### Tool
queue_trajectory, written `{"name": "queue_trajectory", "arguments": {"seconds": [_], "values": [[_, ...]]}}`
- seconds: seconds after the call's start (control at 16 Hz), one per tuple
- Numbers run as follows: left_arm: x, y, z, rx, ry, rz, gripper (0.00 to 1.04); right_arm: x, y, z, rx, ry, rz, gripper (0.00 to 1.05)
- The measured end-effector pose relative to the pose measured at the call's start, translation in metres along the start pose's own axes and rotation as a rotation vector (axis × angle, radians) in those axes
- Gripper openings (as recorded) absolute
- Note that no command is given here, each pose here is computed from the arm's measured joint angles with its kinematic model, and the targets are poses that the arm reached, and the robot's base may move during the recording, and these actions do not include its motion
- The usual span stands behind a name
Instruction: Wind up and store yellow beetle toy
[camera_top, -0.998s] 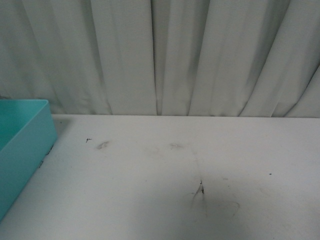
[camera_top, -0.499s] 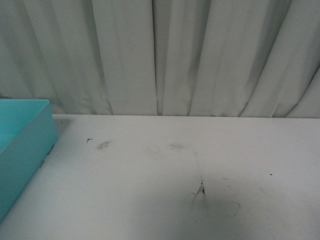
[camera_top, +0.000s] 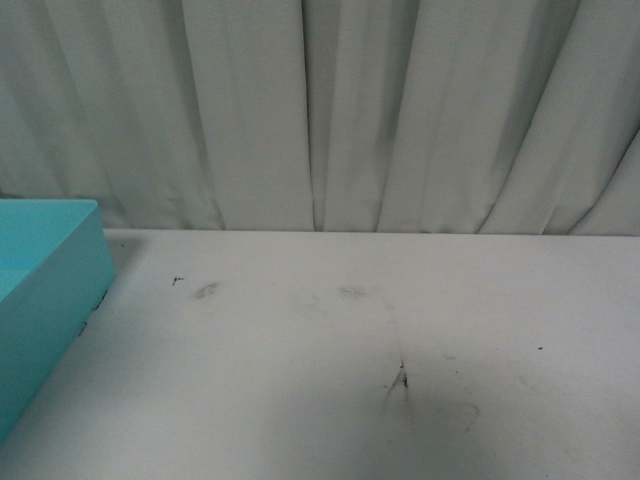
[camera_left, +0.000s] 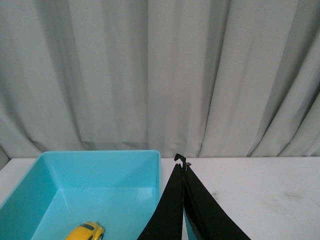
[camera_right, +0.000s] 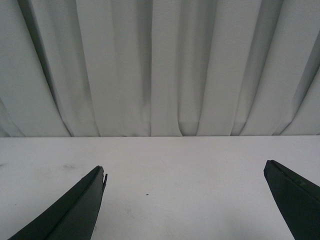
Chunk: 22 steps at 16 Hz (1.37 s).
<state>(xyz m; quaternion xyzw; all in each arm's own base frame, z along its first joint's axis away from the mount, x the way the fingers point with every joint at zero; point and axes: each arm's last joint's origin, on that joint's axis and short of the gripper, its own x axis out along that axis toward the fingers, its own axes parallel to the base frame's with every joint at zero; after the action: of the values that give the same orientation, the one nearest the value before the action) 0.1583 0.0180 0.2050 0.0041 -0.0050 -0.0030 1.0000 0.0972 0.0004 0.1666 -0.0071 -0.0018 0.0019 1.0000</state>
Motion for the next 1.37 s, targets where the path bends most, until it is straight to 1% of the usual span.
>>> {"name": "queue_trajectory", "arguments": {"seconds": [0.12,0.25,0.31,0.44,0.56,0.69,0.75,0.87,1.37], "values": [[-0.009,-0.005,-0.013,-0.003,0.027,0.005,0.02,0.0,0.0,0.0,0.0,0.0,0.0,0.98],[-0.017,-0.013,-0.017,-0.002,0.013,0.019,0.02,0.0,0.0,0.0,0.0,0.0,0.0,0.98],[-0.021,-0.02,-0.019,-0.002,0.01,-0.015,0.02,0.0,0.0,0.0,0.0,0.0,0.0,0.98],[-0.027,-0.018,-0.025,-0.002,0.02,0.009,0.02,0.0,0.0,0.0,0.0,0.0,0.0,0.98],[-0.032,-0.018,-0.027,-0.002,0.014,0.007,0.02,0.0,0.0,0.0,0.0,0.0,0.0,0.98],[-0.036,-0.018,-0.032,-0.002,-0.017,0.008,0.02,0.0,0.0,0.0,0.0,0.0,0.0,0.98],[-0.038,-0.018,-0.036,-0.002,0.015,0.008,0.02,0.0,0.0,0.0,0.0,0.0,0.0,0.98],[-0.042,-0.018,-0.034,-0.002,-0.007,0.007,0.02,0.0,0.0,0.0,0.0,0.0,0.0,0.98],[-0.051,-0.019,-0.035,-0.002,-0.002,0.007,0.02,0.0,0.0,0.0,0.0,0.0,0.0,0.98]]}}
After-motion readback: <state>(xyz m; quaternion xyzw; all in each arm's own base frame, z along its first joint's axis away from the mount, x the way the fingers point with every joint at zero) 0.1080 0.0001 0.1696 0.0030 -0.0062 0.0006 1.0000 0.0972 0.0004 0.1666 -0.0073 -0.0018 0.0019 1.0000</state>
